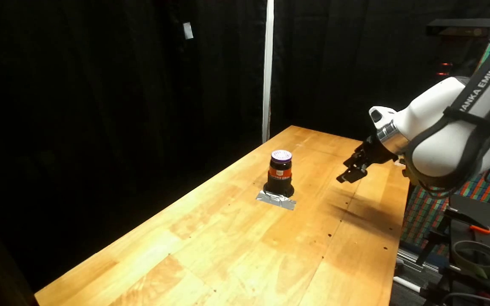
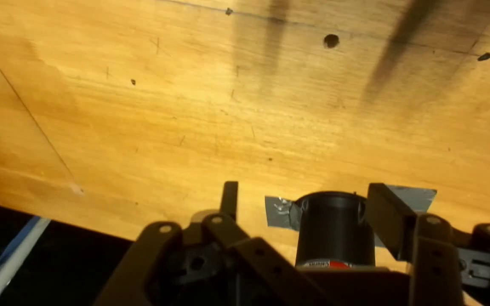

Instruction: Put an elastic band on the brown cup

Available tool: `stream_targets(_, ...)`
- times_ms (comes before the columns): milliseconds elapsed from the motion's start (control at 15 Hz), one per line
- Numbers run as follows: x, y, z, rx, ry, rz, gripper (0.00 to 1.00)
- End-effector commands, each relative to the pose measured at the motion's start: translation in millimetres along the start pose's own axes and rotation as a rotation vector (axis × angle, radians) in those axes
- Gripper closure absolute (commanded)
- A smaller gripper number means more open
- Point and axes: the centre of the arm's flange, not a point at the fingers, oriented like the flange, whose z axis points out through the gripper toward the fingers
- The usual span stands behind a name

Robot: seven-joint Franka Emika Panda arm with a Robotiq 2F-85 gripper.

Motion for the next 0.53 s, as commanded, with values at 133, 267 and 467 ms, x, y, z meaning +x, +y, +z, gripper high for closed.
stream_targets(133,47,13,-61,-0.001,-0.141,-0.020,0.00)
stream_targets(267,41,18,-62,-0.001,-0.161,-0.018,0.00)
stream_targets(467,32,24,-63,-0.016,-0.177,0.032,0.00)
